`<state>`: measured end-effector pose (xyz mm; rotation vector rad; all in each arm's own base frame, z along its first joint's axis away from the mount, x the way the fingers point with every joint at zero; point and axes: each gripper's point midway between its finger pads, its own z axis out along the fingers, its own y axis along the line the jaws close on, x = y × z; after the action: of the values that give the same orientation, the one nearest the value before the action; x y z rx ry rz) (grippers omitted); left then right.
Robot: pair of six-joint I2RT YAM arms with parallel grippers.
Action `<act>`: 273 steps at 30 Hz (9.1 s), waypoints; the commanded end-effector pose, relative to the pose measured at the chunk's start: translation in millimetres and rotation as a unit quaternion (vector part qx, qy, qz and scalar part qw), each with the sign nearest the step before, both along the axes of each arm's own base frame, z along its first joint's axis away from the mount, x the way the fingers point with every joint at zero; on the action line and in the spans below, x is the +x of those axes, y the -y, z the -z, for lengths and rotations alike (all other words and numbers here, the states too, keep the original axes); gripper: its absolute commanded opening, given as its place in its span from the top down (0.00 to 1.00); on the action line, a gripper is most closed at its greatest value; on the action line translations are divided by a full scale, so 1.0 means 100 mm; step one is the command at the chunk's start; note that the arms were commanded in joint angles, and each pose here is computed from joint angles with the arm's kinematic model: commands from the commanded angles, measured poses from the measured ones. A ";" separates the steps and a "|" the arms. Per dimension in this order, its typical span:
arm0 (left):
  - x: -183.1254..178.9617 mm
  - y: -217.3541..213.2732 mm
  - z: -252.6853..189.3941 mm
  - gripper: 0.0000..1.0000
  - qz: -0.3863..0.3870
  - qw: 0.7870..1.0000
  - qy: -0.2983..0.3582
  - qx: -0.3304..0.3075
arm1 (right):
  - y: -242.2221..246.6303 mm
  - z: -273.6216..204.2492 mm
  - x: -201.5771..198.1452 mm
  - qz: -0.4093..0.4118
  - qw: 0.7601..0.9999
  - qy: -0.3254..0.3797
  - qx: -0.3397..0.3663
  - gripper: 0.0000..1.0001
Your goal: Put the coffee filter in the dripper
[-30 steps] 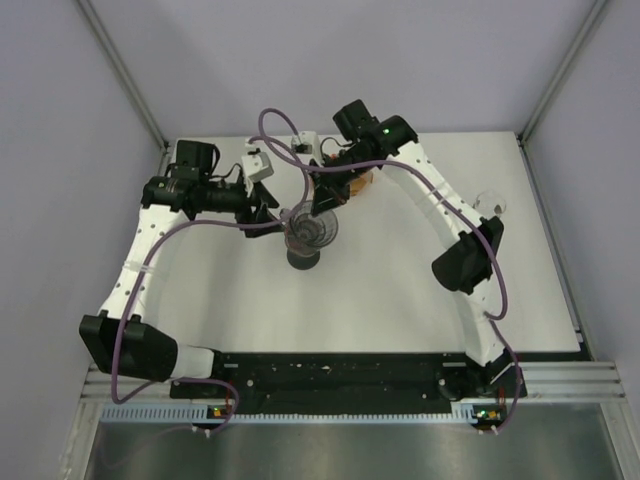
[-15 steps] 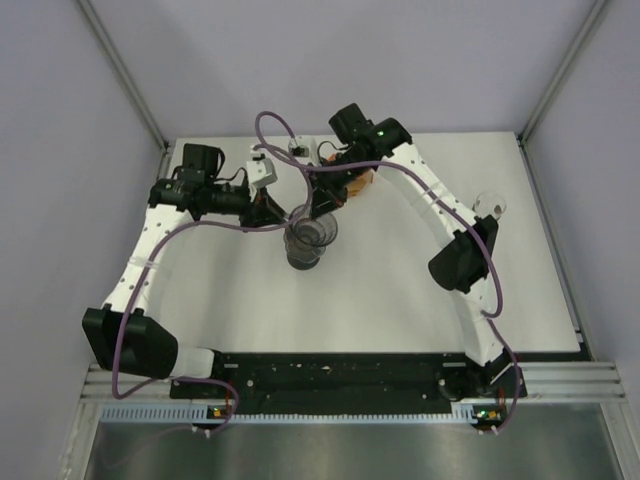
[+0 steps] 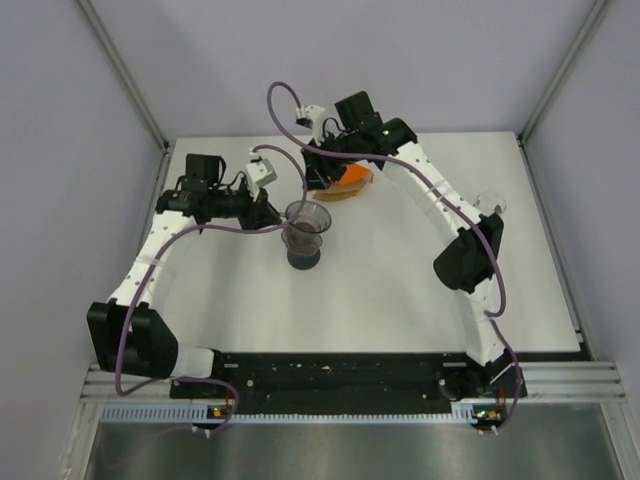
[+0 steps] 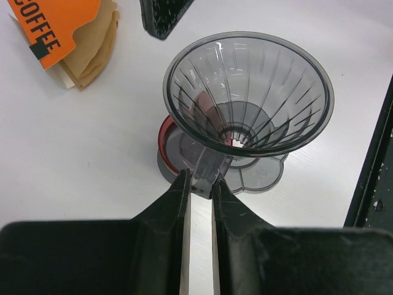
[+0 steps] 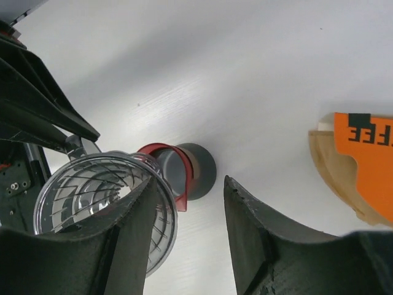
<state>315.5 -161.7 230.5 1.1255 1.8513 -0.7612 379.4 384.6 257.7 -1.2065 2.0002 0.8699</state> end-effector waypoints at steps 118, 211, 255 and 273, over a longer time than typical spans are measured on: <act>0.42 -1.13 -0.12 0.35 -0.305 0.949 0.026 0.074 | 0.67 1.77 1.38 0.555 0.599 -0.391 0.425 0.63; 0.02 -0.84 -1.28 0.37 -0.260 0.964 0.058 -0.014 | 1.33 -1.66 -0.99 0.057 0.909 0.411 0.042 1.00; -0.31 0.40 -1.71 0.10 -0.165 0.984 0.003 -0.062 | 0.05 -1.26 -1.13 -0.330 0.483 0.699 -0.412 1.00; 0.01 0.19 -1.40 0.65 -0.249 0.966 0.054 0.033 | 0.02 -1.20 -1.20 -0.333 0.487 0.699 -0.404 1.00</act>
<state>307.7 -189.1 365.5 0.6938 1.9968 -0.4257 269.3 380.3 369.2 -2.1728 0.3261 -0.9521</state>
